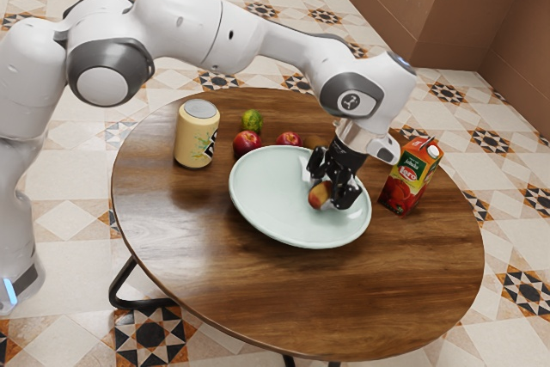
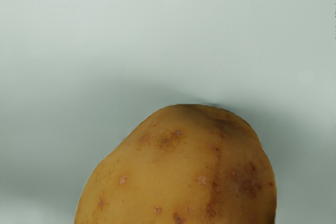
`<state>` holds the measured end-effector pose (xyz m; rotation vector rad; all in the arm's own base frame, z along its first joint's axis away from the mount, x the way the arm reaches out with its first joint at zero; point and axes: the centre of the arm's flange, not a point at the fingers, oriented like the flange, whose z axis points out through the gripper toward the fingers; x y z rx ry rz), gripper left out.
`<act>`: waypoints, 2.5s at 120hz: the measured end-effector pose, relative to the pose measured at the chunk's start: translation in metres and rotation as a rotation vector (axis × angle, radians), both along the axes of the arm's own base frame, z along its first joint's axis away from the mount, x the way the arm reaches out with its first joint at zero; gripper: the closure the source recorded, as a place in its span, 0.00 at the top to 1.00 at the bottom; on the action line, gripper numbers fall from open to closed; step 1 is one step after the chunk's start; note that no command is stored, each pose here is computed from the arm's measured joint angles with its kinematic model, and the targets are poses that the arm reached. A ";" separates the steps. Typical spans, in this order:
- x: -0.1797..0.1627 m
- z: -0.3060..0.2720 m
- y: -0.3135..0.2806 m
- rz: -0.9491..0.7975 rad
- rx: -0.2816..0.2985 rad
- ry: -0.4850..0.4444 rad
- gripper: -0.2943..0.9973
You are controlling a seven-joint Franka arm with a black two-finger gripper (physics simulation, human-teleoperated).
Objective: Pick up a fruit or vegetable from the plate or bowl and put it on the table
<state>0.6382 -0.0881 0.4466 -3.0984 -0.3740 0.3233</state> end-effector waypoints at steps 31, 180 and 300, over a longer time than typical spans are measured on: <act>0.000 0.017 0.004 -0.003 0.003 -0.029 0.38; -0.001 0.098 0.359 0.366 -0.004 -0.130 0.36; 0.028 0.116 0.335 0.410 0.058 -0.302 0.75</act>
